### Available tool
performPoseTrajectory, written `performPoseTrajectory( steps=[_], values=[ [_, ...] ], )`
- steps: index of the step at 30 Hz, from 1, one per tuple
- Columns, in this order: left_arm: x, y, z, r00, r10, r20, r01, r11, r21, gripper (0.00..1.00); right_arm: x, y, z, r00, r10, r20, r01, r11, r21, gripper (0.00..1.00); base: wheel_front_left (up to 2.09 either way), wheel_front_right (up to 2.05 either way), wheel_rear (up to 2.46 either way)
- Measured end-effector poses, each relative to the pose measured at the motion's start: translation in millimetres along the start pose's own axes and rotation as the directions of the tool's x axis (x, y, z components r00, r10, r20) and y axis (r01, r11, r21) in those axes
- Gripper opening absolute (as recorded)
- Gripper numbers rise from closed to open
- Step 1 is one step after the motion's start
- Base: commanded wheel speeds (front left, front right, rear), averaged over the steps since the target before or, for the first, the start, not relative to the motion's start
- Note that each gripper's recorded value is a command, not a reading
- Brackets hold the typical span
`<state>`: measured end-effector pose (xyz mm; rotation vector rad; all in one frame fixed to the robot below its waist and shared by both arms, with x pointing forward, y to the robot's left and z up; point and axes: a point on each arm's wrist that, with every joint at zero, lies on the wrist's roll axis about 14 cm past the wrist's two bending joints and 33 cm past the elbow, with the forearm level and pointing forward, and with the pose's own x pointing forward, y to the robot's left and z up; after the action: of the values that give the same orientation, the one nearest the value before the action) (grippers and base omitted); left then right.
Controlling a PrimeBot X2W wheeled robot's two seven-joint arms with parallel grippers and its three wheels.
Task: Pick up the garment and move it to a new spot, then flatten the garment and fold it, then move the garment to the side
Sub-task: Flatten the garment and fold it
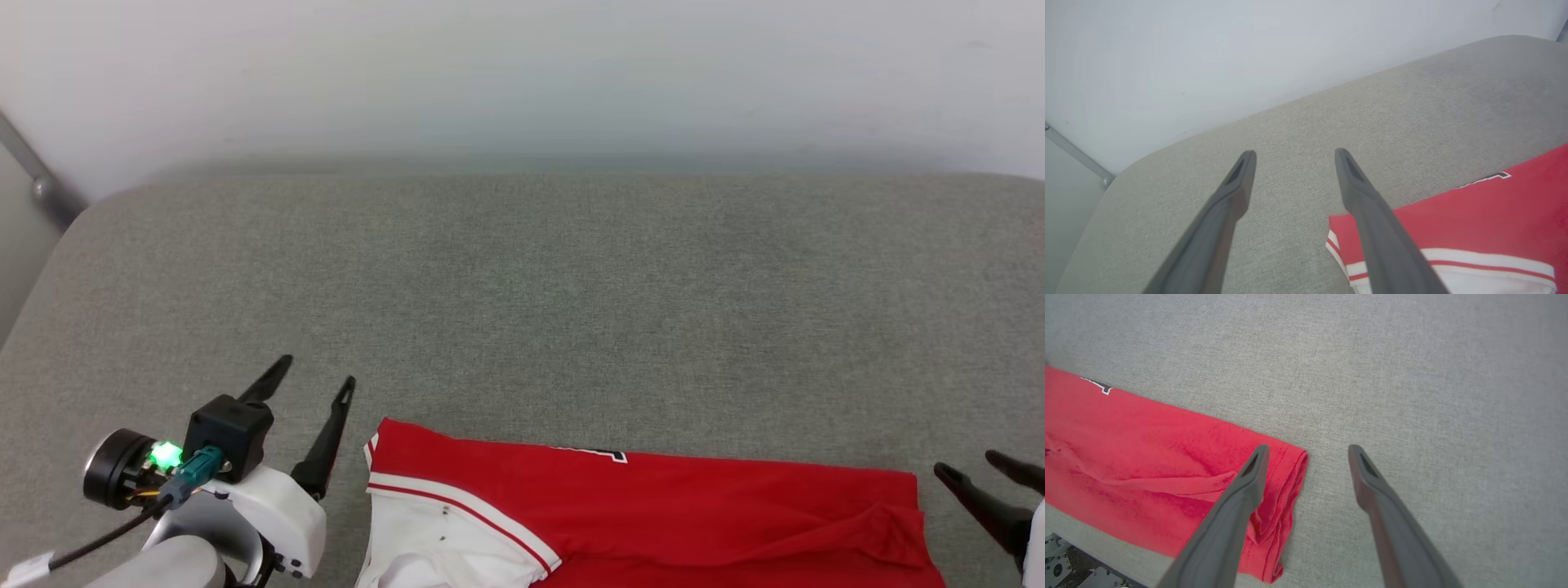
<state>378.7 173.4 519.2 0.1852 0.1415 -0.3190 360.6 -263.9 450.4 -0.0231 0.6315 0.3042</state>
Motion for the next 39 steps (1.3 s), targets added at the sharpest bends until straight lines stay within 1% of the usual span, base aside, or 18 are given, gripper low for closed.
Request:
performPoseTrajectory(
  steps=[5, 6, 7, 10, 12, 16, 21, 24, 25, 26, 31, 34, 36, 39],
  values=[
    [-1, 21, -1, 0.985, 0.160, 0.061, -0.160, 0.987, -0.016, 1.00, 9, 4, -27, 1.000, -0.004, -0.028, 0.008, 0.992, 0.125, 1.00, 0.00, 0.00, 0.00],
    [-2, 24, -2, 0.980, 0.189, 0.064, -0.188, 0.982, -0.021, 1.00, 11, 6, -32, 0.999, -0.003, -0.039, 0.008, 0.990, 0.143, 1.00, 0.00, 0.00, 0.00],
    [-4, 30, -4, 0.964, 0.254, 0.074, -0.251, 0.967, -0.042, 1.00, 17, 14, -49, 0.997, 0.008, -0.074, 0.007, 0.980, 0.197, 1.00, 0.00, 0.00, 0.00],
    [-6, 34, 4, 0.944, 0.307, 0.118, -0.302, 0.952, -0.056, 1.00, 22, 24, -69, 0.991, 0.030, -0.129, 0.002, 0.971, 0.239, 1.00, 0.00, 0.00, 0.00],
    [-10, 35, 2, 0.934, 0.335, 0.125, -0.329, 0.942, -0.062, 1.00, 25, 33, -82, 0.984, 0.051, -0.170, -0.004, 0.964, 0.265, 1.00, 0.00, 0.00, 0.00],
    [-16, 35, 0, 0.913, 0.382, 0.144, -0.374, 0.924, -0.083, 1.00, 29, 40, -93, 0.972, 0.076, -0.222, -0.012, 0.961, 0.277, 1.00, 0.00, 0.00, 0.00],
    [-22, 32, -3, 0.890, 0.427, 0.160, -0.415, 0.904, -0.105, 1.00, 32, 50, -98, 0.955, 0.115, -0.274, -0.037, 0.961, 0.276, 1.00, 0.00, 0.00, 0.00],
    [-24, 29, -5, 0.882, 0.440, 0.169, -0.427, 0.898, -0.112, 1.00, 33, 55, -99, 0.945, 0.132, -0.299, -0.050, 0.962, 0.268, 0.99, 0.00, 0.00, 0.00],
    [-25, 28, -5, 0.878, 0.449, 0.169, -0.434, 0.893, -0.116, 1.00, 33, 56, -100, 0.942, 0.138, -0.307, -0.055, 0.963, 0.265, 0.21, 0.00, 0.00, 0.00],
    [-26, 27, -7, 0.876, 0.452, 0.170, -0.438, 0.892, -0.115, 1.00, 33, 57, -99, 0.939, 0.141, -0.313, -0.058, 0.963, 0.262, 0.00, 0.00, 0.00, 0.00],
    [-33, 25, -9, 0.859, 0.478, 0.180, -0.468, 0.878, -0.098, 1.00, 33, 60, -93, 0.939, 0.153, -0.308, -0.073, 0.964, 0.256, 0.00, 0.00, 0.00, 0.00],
    [-35, 22, -7, 0.857, 0.476, 0.198, -0.470, 0.879, -0.079, 1.00, 32, 55, -86, 0.946, 0.141, -0.291, -0.067, 0.966, 0.249, 0.00, 0.00, 0.00, 0.00],
    [-37, 20, -6, 0.858, 0.470, 0.206, -0.467, 0.882, -0.066, 1.00, 30, 49, -79, 0.954, 0.128, -0.272, -0.061, 0.968, 0.242, 0.00, 0.00, 0.00, 0.00],
    [-39, 16, -6, 0.861, 0.462, 0.211, -0.459, 0.886, -0.068, 1.00, 25, 31, -67, 0.966, 0.084, -0.245, -0.027, 0.974, 0.226, 0.00, 0.00, 0.00, 0.00]
  ],
)
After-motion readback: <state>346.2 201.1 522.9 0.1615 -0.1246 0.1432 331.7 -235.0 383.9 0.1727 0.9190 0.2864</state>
